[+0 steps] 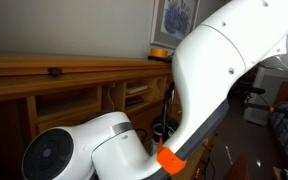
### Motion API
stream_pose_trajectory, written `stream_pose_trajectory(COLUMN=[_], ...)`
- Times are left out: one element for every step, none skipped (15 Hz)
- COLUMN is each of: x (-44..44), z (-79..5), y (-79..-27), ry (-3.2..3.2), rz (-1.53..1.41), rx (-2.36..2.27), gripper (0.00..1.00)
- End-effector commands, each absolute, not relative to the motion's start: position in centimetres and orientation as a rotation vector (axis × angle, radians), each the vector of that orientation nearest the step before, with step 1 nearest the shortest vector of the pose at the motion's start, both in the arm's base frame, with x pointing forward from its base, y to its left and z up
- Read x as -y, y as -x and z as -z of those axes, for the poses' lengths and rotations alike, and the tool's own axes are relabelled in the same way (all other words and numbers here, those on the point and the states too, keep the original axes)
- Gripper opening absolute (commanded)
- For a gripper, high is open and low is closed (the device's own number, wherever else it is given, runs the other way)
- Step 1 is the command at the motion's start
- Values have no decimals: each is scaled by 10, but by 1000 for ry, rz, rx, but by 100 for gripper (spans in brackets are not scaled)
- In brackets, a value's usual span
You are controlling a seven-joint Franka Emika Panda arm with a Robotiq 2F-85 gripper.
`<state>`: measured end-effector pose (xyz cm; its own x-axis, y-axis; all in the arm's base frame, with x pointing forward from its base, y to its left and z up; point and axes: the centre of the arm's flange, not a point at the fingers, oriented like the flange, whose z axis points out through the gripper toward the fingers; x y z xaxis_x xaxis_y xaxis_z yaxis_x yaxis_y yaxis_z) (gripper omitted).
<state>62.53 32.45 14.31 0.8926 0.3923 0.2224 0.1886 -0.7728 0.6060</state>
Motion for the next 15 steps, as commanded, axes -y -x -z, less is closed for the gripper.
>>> stream_pose_trajectory(x=[-321, -321, -321, -321, -322, -323, -324, -325, -326, -327, -328, -329, -329, -329, -328], z=[-137, -135, -133, -131, -130, -130, -129, -129, -129, -129, -129, -128, -127, -127, -125], y=[-630, -630, -631, -631, -631, -631, -632, -633, -634, -636, -637, -638, -639, -639, -640], ry=[-2475, -2478, -2484, -2487, -2491, -2493, -2496, -2501, -2504, -2507, -2508, -2509, -2509, -2508, -2506], rz=[-413, -409, -406, -408, -407, -409, -417, -423, -430, -435, -441, -443, -444, -443, -443], rx=[-431, -431, -433, -431, -432, -432, -431, -430, -429, -430, -432, -432, -434, -433, -432], gripper=[100, 100, 100, 100, 100, 100, 100, 100, 100, 100, 100, 100, 100, 100, 100])
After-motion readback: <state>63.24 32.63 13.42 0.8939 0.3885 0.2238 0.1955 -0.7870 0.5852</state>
